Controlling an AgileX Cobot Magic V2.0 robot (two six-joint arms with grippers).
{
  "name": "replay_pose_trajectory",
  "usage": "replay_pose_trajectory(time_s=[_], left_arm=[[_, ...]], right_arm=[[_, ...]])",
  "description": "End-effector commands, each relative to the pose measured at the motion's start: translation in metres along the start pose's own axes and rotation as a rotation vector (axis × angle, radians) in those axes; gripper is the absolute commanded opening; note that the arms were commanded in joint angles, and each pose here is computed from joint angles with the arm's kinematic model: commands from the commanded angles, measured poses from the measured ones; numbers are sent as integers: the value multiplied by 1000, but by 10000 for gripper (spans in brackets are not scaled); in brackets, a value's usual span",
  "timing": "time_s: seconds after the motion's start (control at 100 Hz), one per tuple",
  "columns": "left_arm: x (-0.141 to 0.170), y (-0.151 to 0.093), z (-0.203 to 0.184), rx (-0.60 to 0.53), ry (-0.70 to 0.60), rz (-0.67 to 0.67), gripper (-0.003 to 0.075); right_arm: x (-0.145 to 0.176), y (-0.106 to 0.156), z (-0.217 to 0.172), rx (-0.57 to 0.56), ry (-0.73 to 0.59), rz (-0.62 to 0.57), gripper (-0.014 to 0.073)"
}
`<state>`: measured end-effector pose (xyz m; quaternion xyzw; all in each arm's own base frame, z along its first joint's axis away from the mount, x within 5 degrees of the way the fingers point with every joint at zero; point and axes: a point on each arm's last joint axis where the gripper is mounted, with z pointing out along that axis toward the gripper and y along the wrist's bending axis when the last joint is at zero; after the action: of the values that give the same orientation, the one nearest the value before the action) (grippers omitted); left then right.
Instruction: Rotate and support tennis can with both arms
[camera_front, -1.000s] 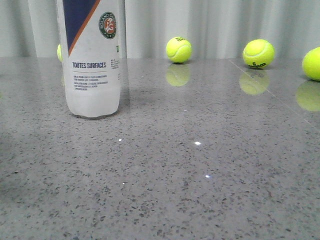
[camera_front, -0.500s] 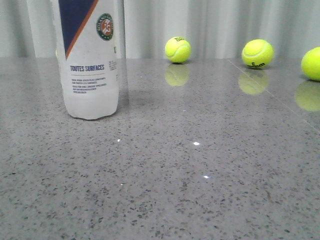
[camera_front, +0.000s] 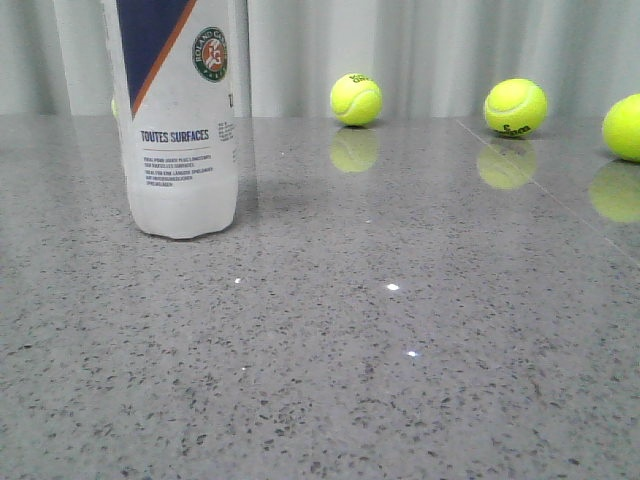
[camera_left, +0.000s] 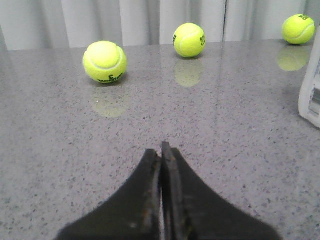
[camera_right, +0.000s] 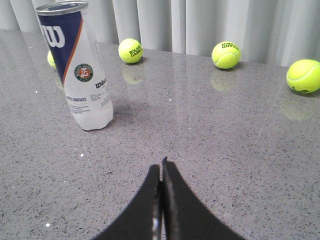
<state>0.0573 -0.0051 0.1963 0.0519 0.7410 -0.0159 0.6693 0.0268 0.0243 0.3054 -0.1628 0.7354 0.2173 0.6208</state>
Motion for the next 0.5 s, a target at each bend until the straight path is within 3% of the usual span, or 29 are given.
replay_pose_trajectory(time_s=[0.0,0.49], left_arm=[[0,0,-2,-12,-143,-40,-19],[1,0,-2,-16,-132,6,-19]], right_arm=[[-13,0,-1,13,-82,-7,-70],[-13,0,-1,13,-80,-7,-70]])
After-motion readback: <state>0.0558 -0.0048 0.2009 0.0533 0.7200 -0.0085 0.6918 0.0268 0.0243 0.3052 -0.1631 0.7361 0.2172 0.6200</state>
